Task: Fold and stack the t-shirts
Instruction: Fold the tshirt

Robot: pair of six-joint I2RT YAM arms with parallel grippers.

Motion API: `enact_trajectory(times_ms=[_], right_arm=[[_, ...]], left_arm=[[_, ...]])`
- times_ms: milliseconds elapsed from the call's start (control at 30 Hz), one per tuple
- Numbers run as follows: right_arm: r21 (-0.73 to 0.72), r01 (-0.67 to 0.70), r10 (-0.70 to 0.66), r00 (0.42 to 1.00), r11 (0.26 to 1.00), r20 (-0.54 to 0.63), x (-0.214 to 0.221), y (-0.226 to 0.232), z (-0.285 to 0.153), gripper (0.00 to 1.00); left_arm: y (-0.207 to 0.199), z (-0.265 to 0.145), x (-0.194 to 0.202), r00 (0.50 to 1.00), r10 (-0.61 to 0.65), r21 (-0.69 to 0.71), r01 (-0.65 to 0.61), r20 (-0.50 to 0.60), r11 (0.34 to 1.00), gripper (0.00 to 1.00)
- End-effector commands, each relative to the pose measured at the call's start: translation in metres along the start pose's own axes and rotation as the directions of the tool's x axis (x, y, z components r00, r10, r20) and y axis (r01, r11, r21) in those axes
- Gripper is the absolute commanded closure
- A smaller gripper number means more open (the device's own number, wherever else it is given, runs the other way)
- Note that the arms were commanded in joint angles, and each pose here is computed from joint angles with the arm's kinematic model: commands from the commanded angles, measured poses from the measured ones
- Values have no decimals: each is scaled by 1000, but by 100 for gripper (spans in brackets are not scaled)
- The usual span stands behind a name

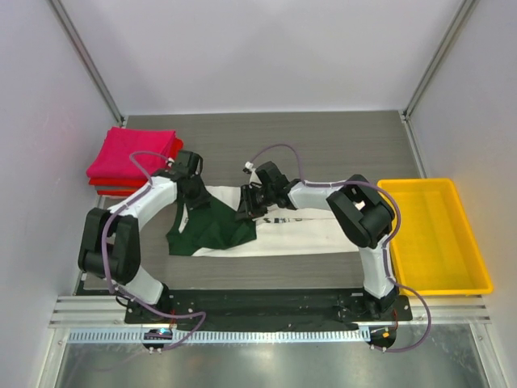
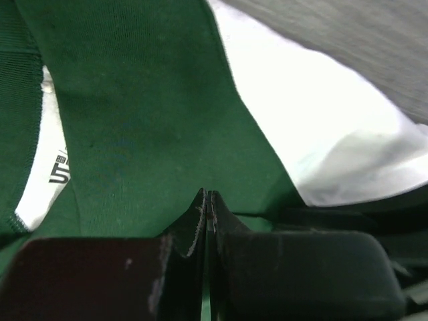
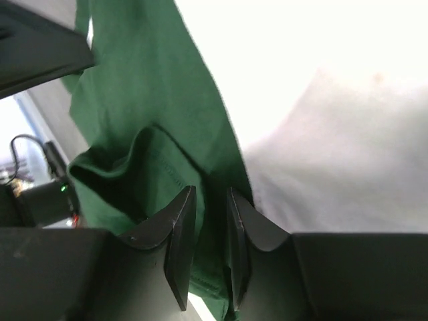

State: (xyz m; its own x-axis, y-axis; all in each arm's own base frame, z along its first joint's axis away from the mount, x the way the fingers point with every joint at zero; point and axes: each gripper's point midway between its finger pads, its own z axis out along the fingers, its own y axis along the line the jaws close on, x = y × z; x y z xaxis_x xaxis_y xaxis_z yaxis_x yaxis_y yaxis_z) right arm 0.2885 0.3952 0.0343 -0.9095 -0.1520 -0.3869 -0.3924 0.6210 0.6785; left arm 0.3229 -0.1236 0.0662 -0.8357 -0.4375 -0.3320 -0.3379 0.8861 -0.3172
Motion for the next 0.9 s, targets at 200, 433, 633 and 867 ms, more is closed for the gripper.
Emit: enact_trajectory(times_ms=[200, 433, 633, 867], right_arm=[[-221, 39, -44, 999, 974, -22, 18, 50, -34, 68], [-296, 25, -41, 998, 955, -49, 56, 65, -67, 69], [-313, 50, -80, 993, 948, -82, 87, 67, -89, 67], [-239, 83, -105, 991, 967, -78, 98, 57, -96, 64]], left_arm=[[8, 28, 7, 999, 19, -59, -22, -48, 998, 100], [19, 36, 5, 999, 26, -120, -30, -35, 992, 100], [19, 35, 4, 999, 23, -118, -26, -33, 993, 100], [13, 19, 1, 999, 35, -86, -37, -18, 996, 100]])
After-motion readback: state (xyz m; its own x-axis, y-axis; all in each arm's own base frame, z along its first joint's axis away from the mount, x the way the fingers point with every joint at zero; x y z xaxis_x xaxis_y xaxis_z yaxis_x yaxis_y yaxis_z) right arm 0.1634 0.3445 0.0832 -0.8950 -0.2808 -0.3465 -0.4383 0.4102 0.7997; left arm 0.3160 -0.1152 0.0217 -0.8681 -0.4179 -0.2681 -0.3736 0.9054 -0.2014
